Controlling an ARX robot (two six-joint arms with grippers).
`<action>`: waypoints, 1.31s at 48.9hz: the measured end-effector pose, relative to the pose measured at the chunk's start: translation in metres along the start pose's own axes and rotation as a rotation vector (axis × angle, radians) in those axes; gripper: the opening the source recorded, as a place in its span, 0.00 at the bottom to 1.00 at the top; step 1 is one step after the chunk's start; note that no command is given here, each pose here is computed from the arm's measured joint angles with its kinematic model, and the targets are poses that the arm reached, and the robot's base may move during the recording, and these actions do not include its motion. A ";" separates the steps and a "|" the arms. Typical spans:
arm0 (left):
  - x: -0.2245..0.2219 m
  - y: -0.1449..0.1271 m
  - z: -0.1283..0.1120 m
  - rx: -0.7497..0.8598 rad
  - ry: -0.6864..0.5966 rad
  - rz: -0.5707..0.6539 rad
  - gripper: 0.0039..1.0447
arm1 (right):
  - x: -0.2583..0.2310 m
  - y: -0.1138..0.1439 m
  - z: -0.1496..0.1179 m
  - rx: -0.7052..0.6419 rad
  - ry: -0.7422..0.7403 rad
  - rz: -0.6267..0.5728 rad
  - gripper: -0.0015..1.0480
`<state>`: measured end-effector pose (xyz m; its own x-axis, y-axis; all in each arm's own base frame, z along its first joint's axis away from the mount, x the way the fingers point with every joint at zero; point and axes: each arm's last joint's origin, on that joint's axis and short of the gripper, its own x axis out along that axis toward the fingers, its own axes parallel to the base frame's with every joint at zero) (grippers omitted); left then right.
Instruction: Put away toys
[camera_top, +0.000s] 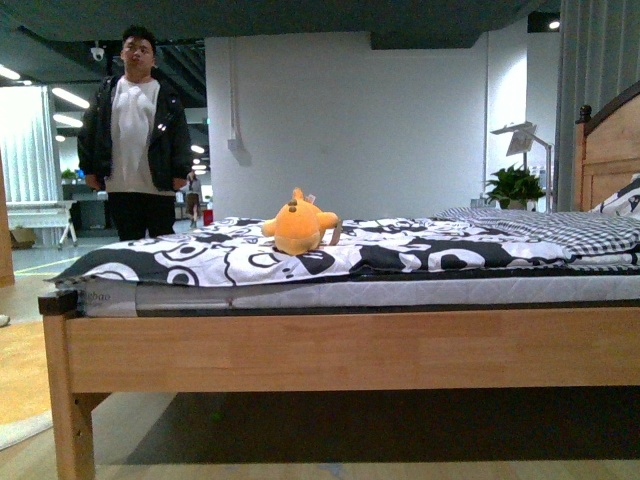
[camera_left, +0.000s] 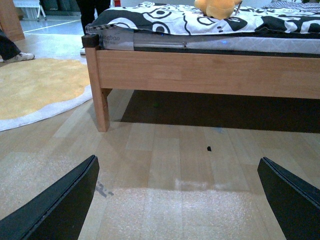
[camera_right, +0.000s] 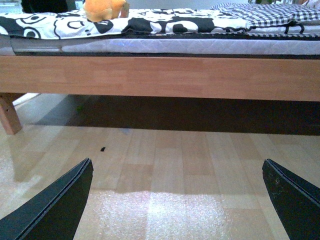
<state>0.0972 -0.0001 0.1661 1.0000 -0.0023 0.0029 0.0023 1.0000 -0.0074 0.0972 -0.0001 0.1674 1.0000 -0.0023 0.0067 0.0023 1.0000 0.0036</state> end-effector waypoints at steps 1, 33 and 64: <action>0.000 0.000 0.000 0.000 0.000 0.000 0.95 | 0.000 0.000 0.000 0.000 0.000 0.000 1.00; 0.000 0.000 0.000 0.000 0.000 0.000 0.95 | 0.000 0.000 0.000 0.000 0.000 0.000 1.00; 0.000 0.000 0.000 0.000 0.000 0.000 0.95 | 0.000 0.000 0.000 0.000 0.000 0.001 1.00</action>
<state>0.0972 -0.0001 0.1661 1.0000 -0.0019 0.0029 0.0019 1.0000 -0.0074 0.0972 -0.0001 0.1674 1.0000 -0.0015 0.0067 0.0015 1.0000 0.0036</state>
